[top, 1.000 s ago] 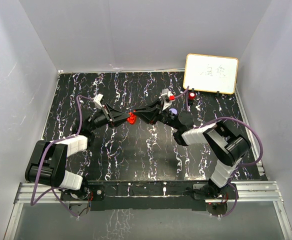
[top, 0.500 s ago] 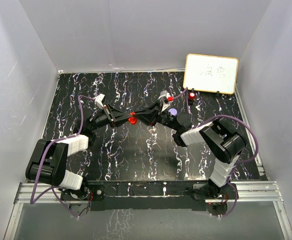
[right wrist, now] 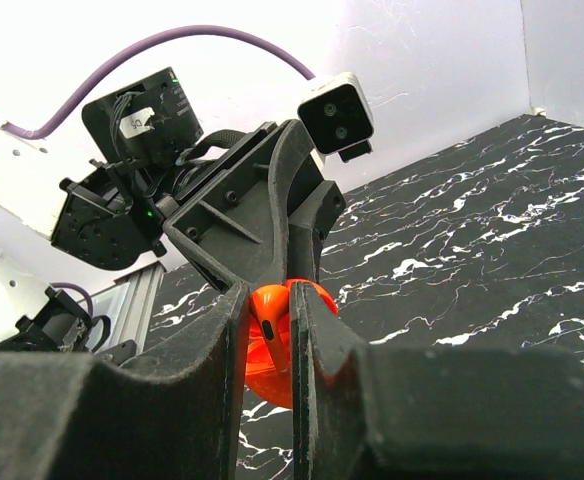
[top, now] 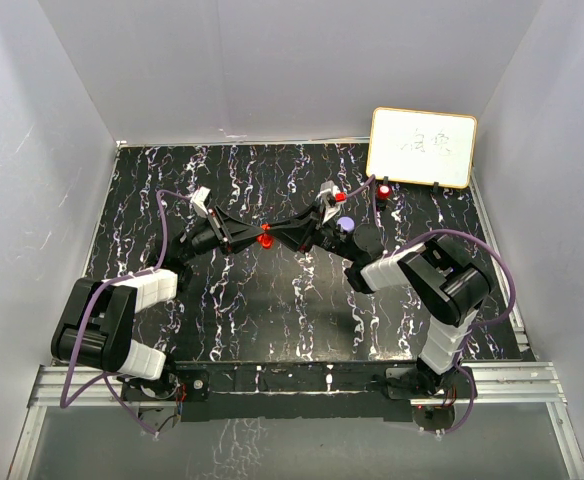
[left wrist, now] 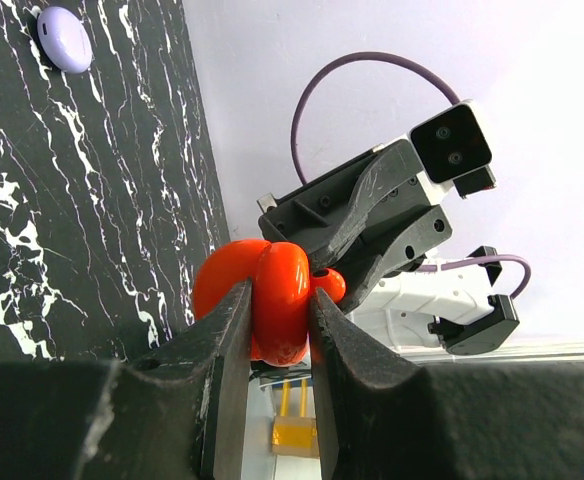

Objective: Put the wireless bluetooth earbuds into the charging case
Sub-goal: Place the earbud in the charging case.

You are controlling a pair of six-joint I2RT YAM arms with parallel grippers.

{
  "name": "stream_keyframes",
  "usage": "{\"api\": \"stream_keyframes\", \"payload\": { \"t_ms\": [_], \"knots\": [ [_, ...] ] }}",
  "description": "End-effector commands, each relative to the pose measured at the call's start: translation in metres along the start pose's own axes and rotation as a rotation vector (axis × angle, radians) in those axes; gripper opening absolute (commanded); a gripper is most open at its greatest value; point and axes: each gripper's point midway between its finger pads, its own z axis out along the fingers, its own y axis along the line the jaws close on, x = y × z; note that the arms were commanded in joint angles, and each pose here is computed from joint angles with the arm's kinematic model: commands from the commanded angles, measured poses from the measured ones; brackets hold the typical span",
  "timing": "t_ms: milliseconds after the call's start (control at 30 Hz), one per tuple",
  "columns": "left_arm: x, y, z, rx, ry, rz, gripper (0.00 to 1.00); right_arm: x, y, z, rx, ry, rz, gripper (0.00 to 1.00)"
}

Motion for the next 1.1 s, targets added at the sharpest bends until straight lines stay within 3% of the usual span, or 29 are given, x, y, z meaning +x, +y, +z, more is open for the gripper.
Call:
{"api": "stream_keyframes", "payload": {
  "t_ms": [0, 1067],
  "knots": [
    [-0.005, -0.019, 0.005, 0.049, 0.002, 0.061, 0.00, -0.039, 0.024, 0.003, -0.110, -0.157, -0.126, 0.00],
    [-0.002, -0.017, 0.005, 0.047, 0.009, 0.054, 0.00, -0.051, 0.025, 0.003, -0.105, -0.207, -0.163, 0.00]
  ]
}}
